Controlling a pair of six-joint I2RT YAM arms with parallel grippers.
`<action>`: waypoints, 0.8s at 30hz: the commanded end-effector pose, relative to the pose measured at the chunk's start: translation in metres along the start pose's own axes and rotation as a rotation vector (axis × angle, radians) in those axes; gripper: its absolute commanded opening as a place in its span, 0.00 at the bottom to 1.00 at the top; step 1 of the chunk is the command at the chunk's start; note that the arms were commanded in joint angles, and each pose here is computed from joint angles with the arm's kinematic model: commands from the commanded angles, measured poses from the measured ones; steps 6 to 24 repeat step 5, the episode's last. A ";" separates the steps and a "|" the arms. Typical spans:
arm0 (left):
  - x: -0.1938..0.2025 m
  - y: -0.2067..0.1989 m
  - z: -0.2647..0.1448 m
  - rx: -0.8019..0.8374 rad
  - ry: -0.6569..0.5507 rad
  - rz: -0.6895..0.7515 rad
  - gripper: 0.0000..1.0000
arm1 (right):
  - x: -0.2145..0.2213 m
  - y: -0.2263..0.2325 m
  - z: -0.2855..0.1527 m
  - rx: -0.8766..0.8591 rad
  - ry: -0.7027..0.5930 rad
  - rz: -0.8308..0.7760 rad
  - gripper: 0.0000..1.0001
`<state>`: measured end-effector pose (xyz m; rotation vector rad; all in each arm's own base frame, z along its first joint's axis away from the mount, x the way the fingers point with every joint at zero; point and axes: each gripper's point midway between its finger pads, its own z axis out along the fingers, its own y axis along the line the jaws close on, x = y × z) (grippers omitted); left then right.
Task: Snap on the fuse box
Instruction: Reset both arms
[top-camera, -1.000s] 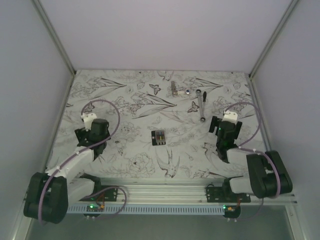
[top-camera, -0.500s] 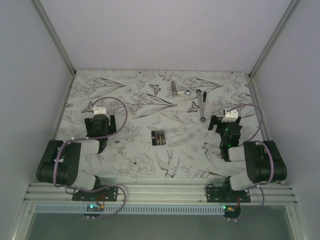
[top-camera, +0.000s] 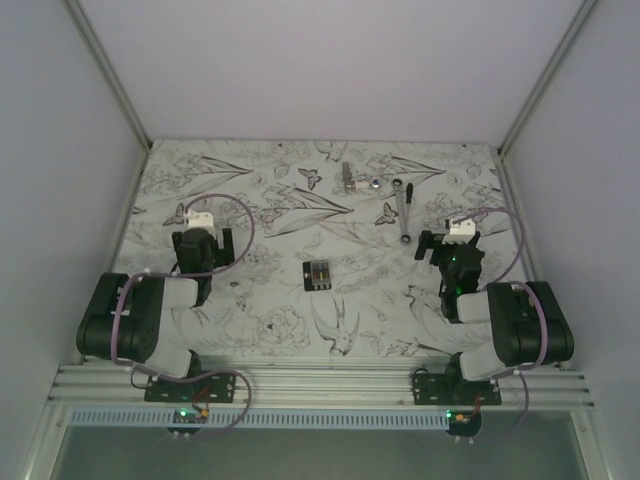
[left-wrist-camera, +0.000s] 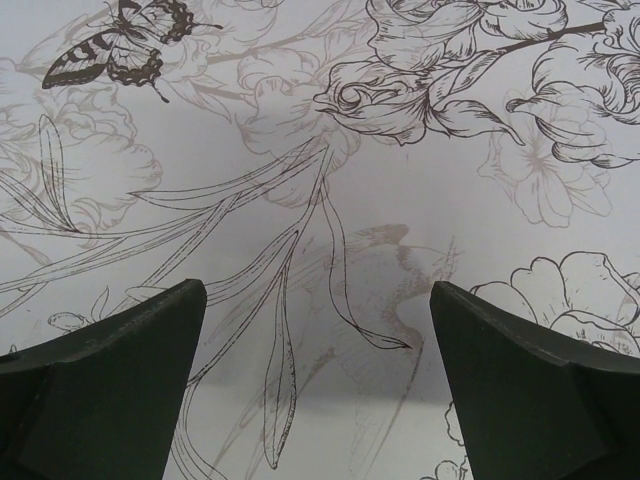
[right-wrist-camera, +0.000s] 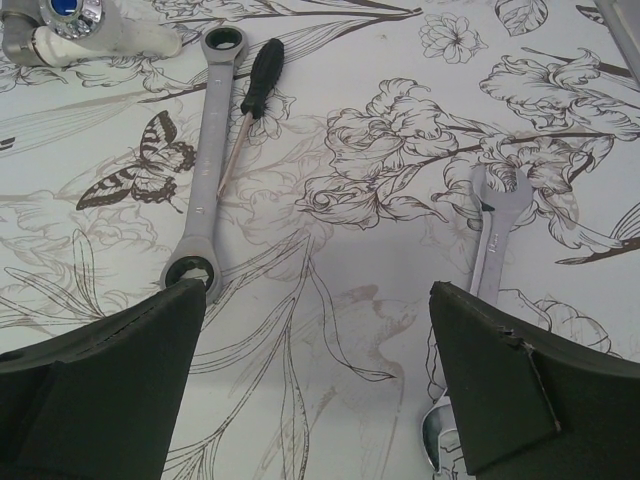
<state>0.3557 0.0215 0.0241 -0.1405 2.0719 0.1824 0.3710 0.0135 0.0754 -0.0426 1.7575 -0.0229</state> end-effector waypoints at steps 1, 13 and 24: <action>-0.005 -0.006 0.001 0.035 -0.025 0.013 1.00 | -0.021 -0.003 0.006 0.004 -0.069 -0.009 1.00; -0.004 -0.006 0.001 0.035 -0.023 0.013 1.00 | -0.020 -0.003 0.006 0.004 -0.068 -0.009 1.00; -0.004 -0.006 0.001 0.035 -0.023 0.013 1.00 | -0.020 -0.003 0.006 0.004 -0.068 -0.009 1.00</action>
